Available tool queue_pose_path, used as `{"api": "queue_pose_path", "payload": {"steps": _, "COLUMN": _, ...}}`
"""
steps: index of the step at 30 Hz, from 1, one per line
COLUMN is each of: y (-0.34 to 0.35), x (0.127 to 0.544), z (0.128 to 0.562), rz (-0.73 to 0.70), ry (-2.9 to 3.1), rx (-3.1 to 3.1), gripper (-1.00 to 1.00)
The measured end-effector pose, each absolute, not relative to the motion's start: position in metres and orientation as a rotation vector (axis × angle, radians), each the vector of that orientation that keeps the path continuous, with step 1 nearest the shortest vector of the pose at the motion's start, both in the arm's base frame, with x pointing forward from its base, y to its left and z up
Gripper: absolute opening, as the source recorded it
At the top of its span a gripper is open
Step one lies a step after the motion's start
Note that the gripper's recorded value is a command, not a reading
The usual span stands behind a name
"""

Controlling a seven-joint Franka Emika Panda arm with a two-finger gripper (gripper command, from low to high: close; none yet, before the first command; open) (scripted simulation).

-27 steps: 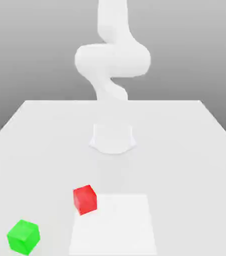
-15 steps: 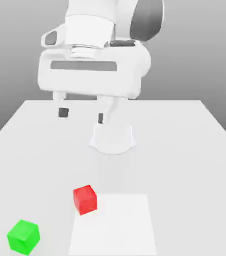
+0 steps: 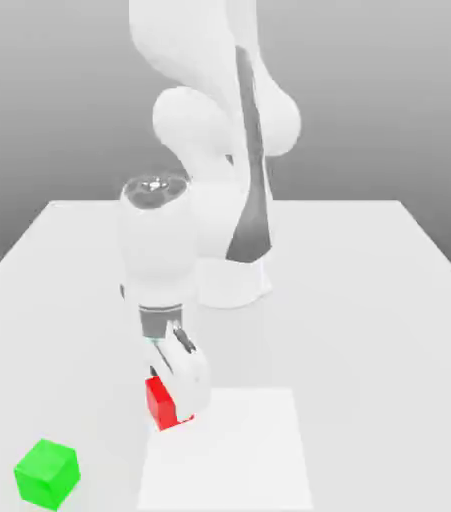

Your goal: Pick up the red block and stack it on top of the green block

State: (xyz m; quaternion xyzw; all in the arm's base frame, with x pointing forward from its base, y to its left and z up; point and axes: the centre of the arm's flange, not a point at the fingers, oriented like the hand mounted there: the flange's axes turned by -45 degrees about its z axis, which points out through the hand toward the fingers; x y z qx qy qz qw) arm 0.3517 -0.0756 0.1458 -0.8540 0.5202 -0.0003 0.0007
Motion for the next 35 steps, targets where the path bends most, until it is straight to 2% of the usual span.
{"api": "queue_pose_path", "payload": {"steps": 6, "y": -0.076, "x": 0.352, "z": 0.146, "rz": -0.004, "ry": 1.634, "rx": -2.681, "gripper": -1.00}}
{"api": "queue_pose_path", "payload": {"steps": 14, "y": -0.076, "x": 0.355, "z": 0.206, "rz": -0.003, "ry": 1.624, "rx": -2.686, "gripper": -1.00}}
{"api": "queue_pose_path", "payload": {"steps": 26, "y": -0.192, "x": 0.451, "z": 0.243, "rz": -0.001, "ry": 1.583, "rx": -2.701, "gripper": -1.00}}
{"api": "queue_pose_path", "payload": {"steps": 28, "y": -0.206, "x": 0.459, "z": 0.234, "rz": -0.002, "ry": 1.581, "rx": -2.710, "gripper": -1.00}}
{"api": "queue_pose_path", "payload": {"steps": 31, "y": -0.211, "x": 0.461, "z": 0.196, "rz": -0.002, "ry": 1.581, "rx": -2.713, "gripper": -1.00}}
{"api": "queue_pose_path", "payload": {"steps": 32, "y": -0.211, "x": 0.461, "z": 0.186, "rz": -0.002, "ry": 1.581, "rx": -2.714, "gripper": 1.00}}
{"api": "queue_pose_path", "payload": {"steps": 35, "y": -0.211, "x": 0.461, "z": 0.186, "rz": -0.002, "ry": 1.581, "rx": -2.714, "gripper": 1.00}}
